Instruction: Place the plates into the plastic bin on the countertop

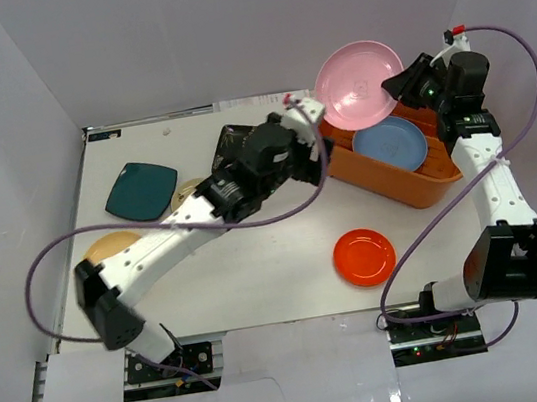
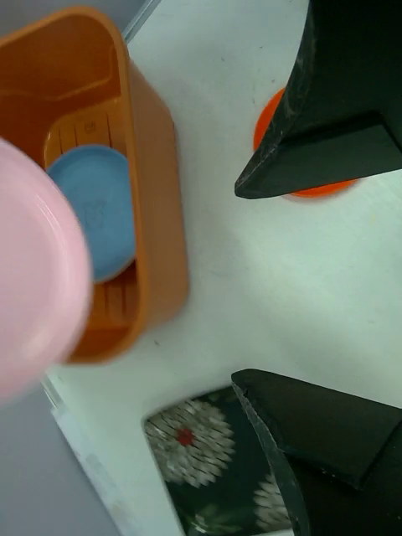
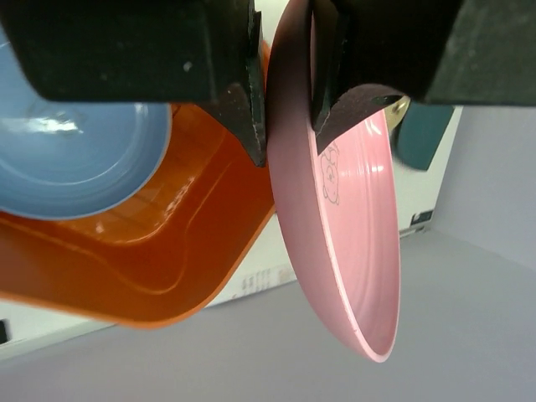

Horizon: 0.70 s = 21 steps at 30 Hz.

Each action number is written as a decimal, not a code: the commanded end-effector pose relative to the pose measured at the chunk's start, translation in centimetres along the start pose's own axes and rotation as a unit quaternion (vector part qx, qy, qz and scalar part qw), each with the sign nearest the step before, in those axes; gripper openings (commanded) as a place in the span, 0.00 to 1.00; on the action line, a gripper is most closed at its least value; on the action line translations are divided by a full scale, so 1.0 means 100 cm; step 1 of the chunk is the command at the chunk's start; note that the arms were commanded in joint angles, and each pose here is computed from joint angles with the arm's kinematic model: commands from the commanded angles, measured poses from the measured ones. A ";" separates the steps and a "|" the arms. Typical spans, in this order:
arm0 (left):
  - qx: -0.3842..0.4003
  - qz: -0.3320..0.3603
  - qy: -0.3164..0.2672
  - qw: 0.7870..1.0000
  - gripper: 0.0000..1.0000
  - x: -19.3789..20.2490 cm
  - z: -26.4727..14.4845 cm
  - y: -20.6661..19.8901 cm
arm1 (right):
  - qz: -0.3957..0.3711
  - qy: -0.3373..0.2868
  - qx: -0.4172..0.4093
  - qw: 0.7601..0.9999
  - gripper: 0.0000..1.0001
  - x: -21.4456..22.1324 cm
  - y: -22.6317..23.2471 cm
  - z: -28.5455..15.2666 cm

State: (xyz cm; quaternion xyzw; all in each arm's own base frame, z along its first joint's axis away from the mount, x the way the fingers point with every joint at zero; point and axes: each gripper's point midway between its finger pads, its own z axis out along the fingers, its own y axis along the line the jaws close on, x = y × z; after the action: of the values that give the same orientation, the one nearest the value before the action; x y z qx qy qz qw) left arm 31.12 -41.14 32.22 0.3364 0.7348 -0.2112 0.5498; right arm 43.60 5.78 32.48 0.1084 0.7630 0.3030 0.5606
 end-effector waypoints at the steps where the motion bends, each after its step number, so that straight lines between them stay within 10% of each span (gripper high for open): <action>1: -0.155 -0.139 -0.055 0.977 0.94 0.002 -0.068 0.066 | -0.026 -0.068 0.054 0.996 0.08 -0.042 -0.027 0.002; 12: -0.334 -0.376 0.016 0.864 0.98 0.185 -0.182 0.186 | 0.004 -0.015 0.169 0.985 0.08 0.019 -0.129 0.023; 21: -0.492 -0.500 0.008 0.713 0.98 0.293 -0.259 0.234 | 0.026 0.022 0.207 0.978 0.26 0.070 -0.166 0.024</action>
State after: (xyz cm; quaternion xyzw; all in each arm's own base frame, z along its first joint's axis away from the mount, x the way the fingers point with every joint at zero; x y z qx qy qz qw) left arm 27.12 -2.28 15.77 -0.3186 0.8203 -0.0675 0.4701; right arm 45.28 -2.28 15.71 0.2360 0.8370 0.1631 0.4660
